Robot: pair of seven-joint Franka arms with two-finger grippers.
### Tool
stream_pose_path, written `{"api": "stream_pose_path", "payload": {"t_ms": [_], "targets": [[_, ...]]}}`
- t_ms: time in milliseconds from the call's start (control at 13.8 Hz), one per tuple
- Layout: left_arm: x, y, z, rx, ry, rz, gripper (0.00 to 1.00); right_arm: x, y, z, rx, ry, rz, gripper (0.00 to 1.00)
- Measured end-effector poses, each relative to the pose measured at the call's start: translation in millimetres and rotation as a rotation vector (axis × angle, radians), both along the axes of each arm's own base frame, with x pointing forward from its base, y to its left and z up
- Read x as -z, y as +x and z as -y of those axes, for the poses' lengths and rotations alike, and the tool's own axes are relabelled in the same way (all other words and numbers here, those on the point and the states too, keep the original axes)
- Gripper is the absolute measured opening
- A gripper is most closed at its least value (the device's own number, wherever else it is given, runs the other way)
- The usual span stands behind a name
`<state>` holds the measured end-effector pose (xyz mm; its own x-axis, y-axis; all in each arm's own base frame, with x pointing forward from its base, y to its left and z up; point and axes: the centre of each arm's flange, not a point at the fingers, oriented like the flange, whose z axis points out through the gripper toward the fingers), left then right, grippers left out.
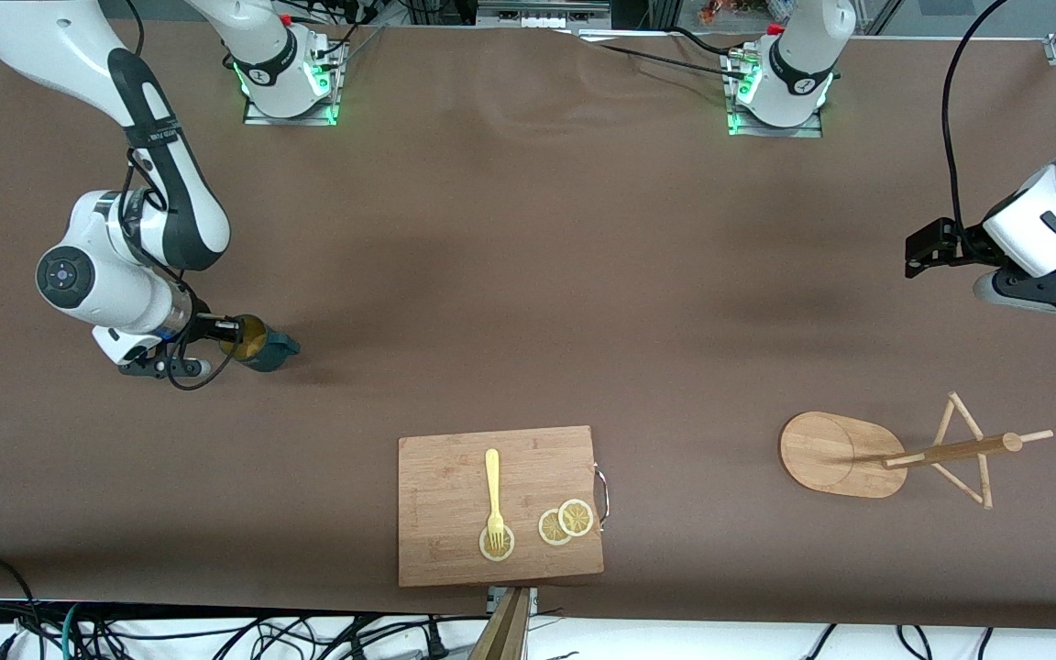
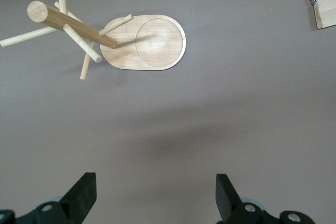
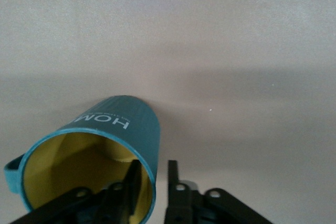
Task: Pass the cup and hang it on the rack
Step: 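Grasp the teal mug's rim with the right gripper and lift it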
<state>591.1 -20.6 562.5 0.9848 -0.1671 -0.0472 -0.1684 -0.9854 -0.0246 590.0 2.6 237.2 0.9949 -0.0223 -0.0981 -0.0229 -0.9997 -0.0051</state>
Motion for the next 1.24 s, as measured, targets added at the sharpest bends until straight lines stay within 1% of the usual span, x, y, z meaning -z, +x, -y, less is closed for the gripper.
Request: {"api": "stream_pose_path", "payload": {"t_ms": [73, 145, 363, 509, 654, 799, 1017, 1235], "targets": [[0, 0, 0, 0.0, 0.0, 0.0, 1.0, 0, 0, 0, 0.002, 0.002, 0.0, 0.11], [0, 0, 0, 0.0, 0.0, 0.0, 1.0, 0, 0, 0, 0.008, 0.007, 0.002, 0.04], [0, 0, 0, 0.0, 0.0, 0.0, 1.0, -3, 3, -2, 0.018, 0.018, 0.013, 0.04], [0, 0, 0, 0.0, 0.0, 0.0, 1.0, -12, 11, -13, 0.002, 0.027, 0.037, 0.04], [0, 0, 1, 0.001, 0.0, 0.0, 1.0, -28, 22, -38, 0.001, 0.044, 0.073, 0.04], [0, 0, 1, 0.002, 0.0, 0.0, 1.0, -47, 32, -79, 0.051, 0.059, 0.092, 0.04], [0, 0, 2, 0.003, 0.0, -0.001, 1.0, -72, 37, -160, 0.124, 0.069, 0.091, 0.04], [0, 0, 1, 0.003, 0.0, -0.004, 1.0, -75, 38, -236, 0.151, 0.083, 0.105, 0.04]]}}
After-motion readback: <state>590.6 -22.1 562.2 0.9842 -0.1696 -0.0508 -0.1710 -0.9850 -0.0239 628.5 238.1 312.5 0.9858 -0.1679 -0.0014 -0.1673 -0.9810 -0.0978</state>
